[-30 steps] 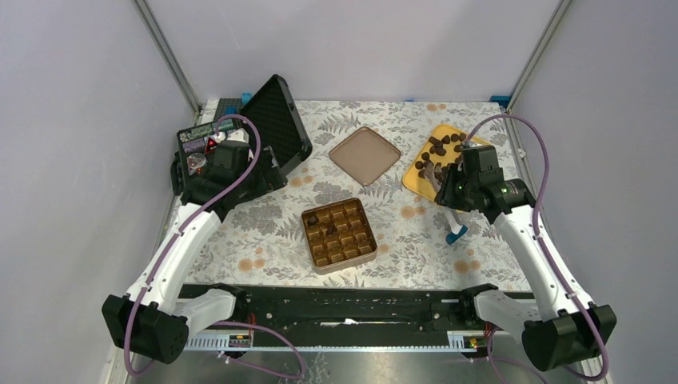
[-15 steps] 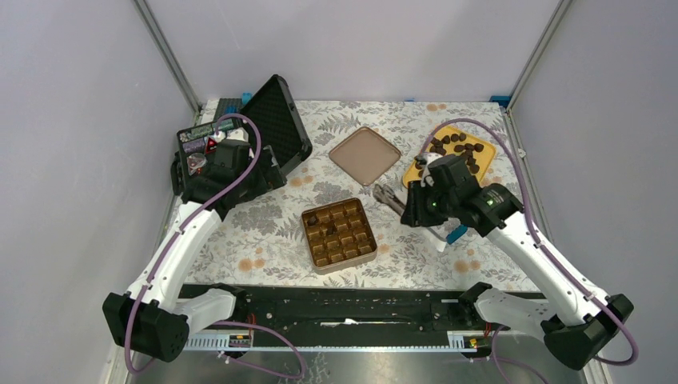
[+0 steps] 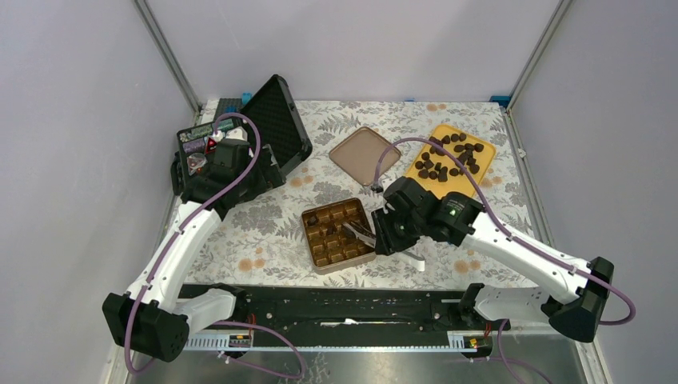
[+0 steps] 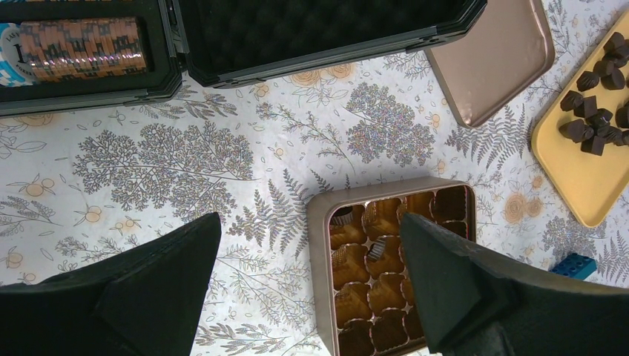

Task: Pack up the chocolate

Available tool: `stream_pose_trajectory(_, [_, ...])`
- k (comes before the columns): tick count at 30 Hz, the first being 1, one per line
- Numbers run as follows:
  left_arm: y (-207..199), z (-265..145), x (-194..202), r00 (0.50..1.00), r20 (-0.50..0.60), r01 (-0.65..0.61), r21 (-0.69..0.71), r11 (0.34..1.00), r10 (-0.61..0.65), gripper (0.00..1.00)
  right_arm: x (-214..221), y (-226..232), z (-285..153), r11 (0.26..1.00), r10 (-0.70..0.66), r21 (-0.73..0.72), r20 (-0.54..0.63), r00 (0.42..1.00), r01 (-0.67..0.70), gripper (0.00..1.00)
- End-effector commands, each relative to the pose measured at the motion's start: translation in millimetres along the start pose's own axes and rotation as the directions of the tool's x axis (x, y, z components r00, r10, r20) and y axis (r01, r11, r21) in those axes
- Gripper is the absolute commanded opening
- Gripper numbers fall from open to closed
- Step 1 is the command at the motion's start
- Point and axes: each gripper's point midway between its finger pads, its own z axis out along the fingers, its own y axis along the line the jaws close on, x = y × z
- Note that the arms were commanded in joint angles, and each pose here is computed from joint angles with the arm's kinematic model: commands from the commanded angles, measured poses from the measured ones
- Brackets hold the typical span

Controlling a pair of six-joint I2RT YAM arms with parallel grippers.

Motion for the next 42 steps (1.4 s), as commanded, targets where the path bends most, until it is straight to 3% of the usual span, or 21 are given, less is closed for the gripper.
stream_pose_trajectory(1, [-7, -8, -20, 0.998, 0.067, 0.017, 0.016, 1.0, -0.018, 0.99, -6, 10, 8, 1.0, -0.003, -0.021, 0.024, 1.0, 0.004, 0.21])
stream_pose_trajectory(6, [-6, -10, -20, 0.997, 0.072, 0.015, 0.018, 1.0, -0.016, 0.99, 3, 5, 17, 1.0, -0.006, 0.002, -0.015, 1.0, 0.006, 0.26])
stream_pose_trajectory(9, [-6, -9, -19, 0.998, 0.068, 0.016, 0.018, 1.0, -0.017, 0.99, 8, 3, 22, 1.0, -0.007, 0.006, -0.035, 0.999, 0.007, 0.33])
stream_pose_trajectory(15, [-8, -8, -19, 0.998, 0.063, 0.021, 0.023, 1.0, -0.023, 0.99, 6, 3, 25, 1.0, -0.01, 0.013, -0.029, 1.0, 0.01, 0.56])
stream_pose_trajectory(18, [-7, -8, -18, 0.998, 0.062, 0.023, 0.022, 0.999, -0.024, 0.99, 3, 0, 24, 0.999, -0.011, 0.029, -0.017, 1.0, 0.011, 0.58])
stream_pose_trajectory(21, [-7, -7, -17, 0.998, 0.057, 0.022, 0.024, 0.999, -0.023, 0.99, -1, -2, 22, 0.999, -0.014, 0.05, 0.002, 1.0, 0.013, 0.52])
stream_pose_trajectory(26, [-7, -8, -17, 0.998, 0.06, 0.022, 0.025, 0.999, -0.023, 0.99, -26, -5, 5, 0.995, -0.025, 0.094, 0.112, 0.993, 0.015, 0.2])
stream_pose_trajectory(29, [-8, -7, -16, 0.998, 0.061, 0.023, 0.03, 0.999, -0.025, 0.99, -35, -4, 1, 0.995, -0.031, 0.095, 0.149, 0.988, 0.017, 0.17])
stream_pose_trajectory(31, [-9, -7, -16, 0.998, 0.057, 0.025, 0.035, 0.999, -0.027, 0.99, -33, -4, 7, 0.995, -0.029, 0.096, 0.132, 0.991, 0.017, 0.22])
stream_pose_trajectory(37, [-9, -5, -13, 0.998, 0.052, 0.025, 0.042, 0.999, -0.027, 0.99, -12, -22, 28, 0.99, -0.004, 0.142, 0.099, 0.995, -0.011, 0.51])
stream_pose_trajectory(42, [-10, -3, -10, 0.999, 0.042, 0.03, 0.049, 0.998, -0.032, 0.99, 20, -29, 53, 0.993, 0.016, 0.116, 0.01, 1.0, -0.017, 0.58])
